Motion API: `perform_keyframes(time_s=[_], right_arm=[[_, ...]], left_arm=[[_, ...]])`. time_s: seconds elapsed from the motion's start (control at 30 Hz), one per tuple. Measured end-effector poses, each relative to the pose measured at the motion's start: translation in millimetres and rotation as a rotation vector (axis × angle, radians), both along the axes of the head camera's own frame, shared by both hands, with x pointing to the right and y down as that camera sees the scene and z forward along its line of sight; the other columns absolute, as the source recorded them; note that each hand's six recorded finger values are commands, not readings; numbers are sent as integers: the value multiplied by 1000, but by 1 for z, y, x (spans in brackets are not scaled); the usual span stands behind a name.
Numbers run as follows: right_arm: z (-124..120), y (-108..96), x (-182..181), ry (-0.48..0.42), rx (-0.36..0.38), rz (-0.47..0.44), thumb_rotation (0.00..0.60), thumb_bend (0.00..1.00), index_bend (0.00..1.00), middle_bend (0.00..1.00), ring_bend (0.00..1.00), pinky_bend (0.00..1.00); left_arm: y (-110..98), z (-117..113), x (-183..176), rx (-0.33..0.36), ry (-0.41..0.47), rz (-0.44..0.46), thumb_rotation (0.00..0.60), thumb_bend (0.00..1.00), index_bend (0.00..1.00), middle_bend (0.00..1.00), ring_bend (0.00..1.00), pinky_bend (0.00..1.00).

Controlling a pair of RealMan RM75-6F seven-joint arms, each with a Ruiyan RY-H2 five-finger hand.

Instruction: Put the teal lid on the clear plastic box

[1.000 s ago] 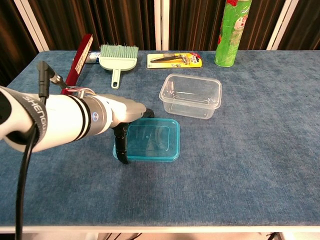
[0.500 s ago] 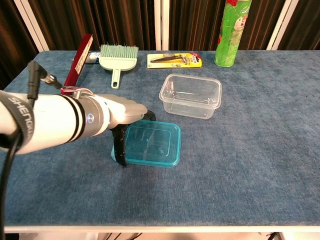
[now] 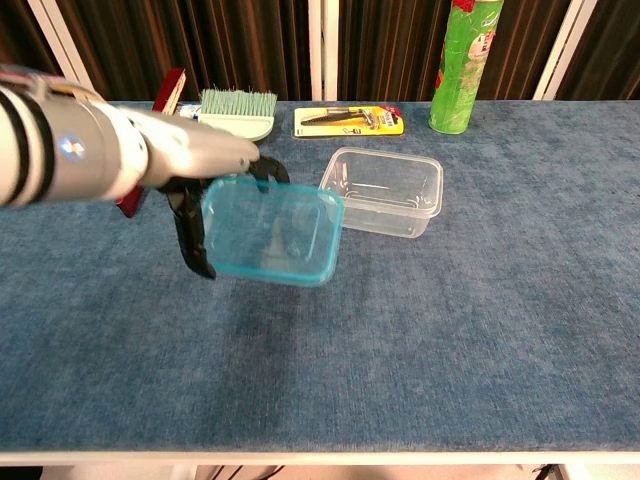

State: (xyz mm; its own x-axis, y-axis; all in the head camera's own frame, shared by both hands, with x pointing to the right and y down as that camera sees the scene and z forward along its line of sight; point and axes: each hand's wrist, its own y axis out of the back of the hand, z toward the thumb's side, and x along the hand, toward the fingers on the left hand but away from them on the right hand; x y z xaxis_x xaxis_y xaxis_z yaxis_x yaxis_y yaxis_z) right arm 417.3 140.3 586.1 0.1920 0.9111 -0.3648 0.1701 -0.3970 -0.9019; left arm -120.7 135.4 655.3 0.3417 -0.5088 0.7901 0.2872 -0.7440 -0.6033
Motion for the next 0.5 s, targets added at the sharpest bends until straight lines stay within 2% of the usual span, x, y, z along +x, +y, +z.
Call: perform_keyframes(time_s=[0.2, 0.5], right_arm=[[-6, 1, 1, 14, 15, 6, 600, 111, 0, 85, 0, 0], [-19, 7, 8, 47, 36, 44, 600, 111, 0, 85, 0, 0]], left_arm=[[-20, -11, 11, 15, 50, 42, 600, 156, 208, 159, 51, 66], [-73, 3, 51, 49, 29, 105, 600, 157, 209, 159, 51, 53]])
